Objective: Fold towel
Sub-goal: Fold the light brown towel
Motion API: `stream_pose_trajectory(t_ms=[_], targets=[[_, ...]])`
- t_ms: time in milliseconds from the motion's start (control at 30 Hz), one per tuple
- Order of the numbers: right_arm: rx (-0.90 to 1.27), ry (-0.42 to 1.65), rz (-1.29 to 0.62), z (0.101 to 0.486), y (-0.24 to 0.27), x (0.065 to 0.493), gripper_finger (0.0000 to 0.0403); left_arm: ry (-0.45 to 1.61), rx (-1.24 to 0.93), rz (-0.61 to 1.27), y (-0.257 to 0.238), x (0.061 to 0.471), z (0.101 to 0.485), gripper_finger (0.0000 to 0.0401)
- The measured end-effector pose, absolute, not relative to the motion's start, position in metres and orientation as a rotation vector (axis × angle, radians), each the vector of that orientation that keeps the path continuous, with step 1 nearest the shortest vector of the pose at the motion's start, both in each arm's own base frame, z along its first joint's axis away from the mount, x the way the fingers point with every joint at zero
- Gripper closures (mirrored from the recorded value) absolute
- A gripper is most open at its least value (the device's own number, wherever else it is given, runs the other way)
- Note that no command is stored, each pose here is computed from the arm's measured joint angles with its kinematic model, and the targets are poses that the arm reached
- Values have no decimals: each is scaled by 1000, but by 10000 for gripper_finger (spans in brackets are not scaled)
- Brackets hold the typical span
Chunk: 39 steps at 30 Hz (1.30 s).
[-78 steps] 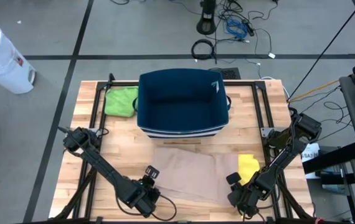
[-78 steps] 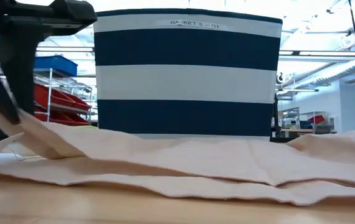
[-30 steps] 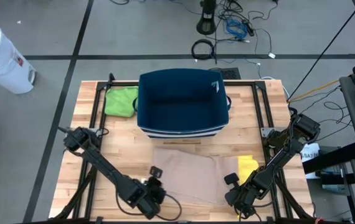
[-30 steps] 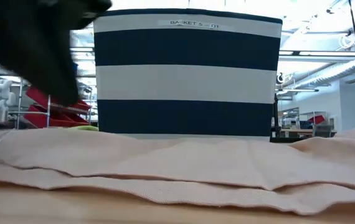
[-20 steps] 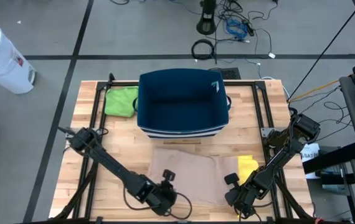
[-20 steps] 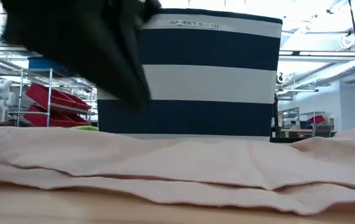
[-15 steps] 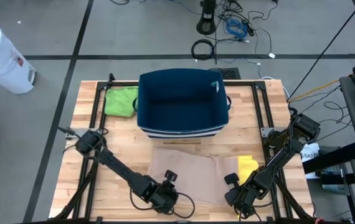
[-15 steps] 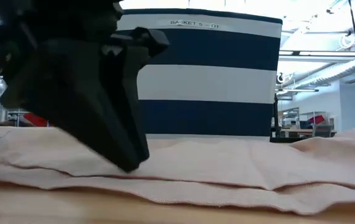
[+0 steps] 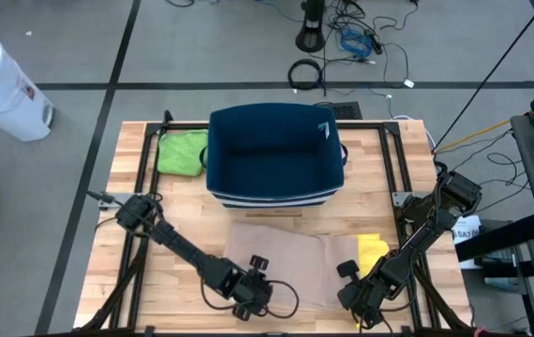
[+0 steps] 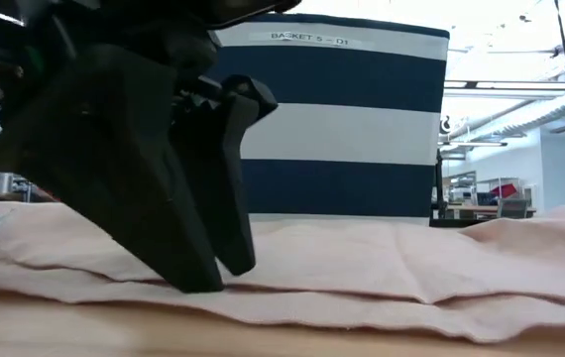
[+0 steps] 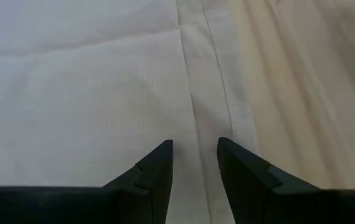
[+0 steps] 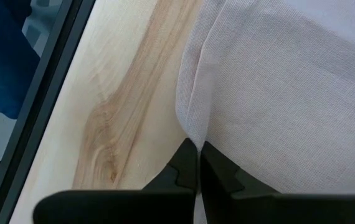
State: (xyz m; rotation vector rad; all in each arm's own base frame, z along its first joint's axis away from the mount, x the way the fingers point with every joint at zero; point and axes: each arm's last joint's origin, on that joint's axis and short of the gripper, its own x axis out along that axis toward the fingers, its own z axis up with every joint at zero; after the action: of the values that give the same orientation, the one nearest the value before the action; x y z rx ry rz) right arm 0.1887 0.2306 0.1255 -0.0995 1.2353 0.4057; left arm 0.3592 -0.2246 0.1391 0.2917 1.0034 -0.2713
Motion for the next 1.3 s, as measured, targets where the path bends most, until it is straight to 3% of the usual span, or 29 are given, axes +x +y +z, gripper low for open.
stream_pose_trajectory(t_ms=[333, 633, 1300], targets=[[-98, 1231, 408, 126, 231, 189, 403, 1030, 270, -224, -218, 360, 138, 267], [-97, 1230, 410, 126, 231, 189, 403, 1058, 223, -227, -212, 363, 137, 308], [-95, 1230, 411, 126, 231, 189, 403, 1058, 178, -244, -204, 366, 147, 309]])
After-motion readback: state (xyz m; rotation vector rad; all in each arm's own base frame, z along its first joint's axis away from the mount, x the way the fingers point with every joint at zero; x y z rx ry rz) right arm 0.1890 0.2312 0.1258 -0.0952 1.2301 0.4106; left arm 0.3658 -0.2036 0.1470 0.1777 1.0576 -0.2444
